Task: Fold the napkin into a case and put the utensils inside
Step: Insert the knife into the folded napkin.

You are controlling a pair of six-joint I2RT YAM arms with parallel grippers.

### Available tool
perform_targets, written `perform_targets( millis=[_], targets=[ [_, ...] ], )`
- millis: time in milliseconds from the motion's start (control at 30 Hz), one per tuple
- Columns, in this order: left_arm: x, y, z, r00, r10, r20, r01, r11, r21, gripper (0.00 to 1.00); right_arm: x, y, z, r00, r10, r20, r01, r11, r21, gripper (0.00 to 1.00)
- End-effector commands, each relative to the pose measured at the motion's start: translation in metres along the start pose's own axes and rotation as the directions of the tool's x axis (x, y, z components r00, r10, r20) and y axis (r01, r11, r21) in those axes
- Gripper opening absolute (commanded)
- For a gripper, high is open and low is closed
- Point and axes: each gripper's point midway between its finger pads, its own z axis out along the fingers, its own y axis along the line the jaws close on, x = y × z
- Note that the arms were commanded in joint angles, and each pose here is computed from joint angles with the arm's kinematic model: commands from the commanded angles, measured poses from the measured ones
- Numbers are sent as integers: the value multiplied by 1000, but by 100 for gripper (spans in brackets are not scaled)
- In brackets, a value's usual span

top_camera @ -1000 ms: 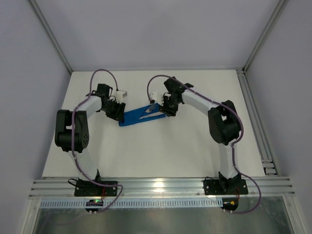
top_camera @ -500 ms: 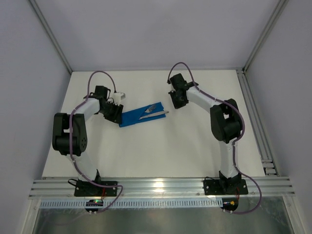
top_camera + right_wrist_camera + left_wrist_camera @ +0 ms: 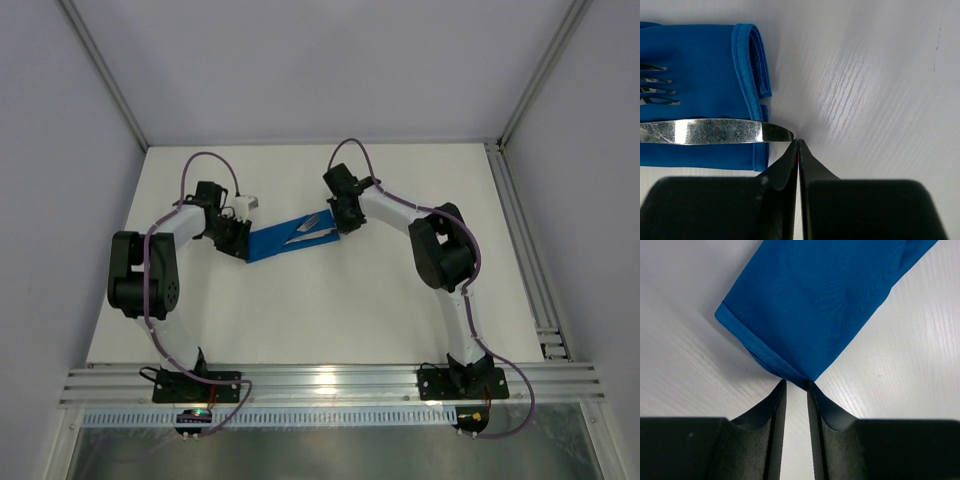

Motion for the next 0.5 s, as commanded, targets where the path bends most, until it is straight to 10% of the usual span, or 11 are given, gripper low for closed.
perform_targets(
  millis=[0, 467],
  targets=[
    [-7, -6, -5, 999, 14, 38, -15, 999, 29, 24, 0, 10, 2, 999, 37, 9, -37, 999, -6, 4],
    [-10, -15, -8, 997, 38, 64, -42, 997, 65, 20, -33, 57, -11, 990, 7, 139, -3, 1000, -30, 4]
  ],
)
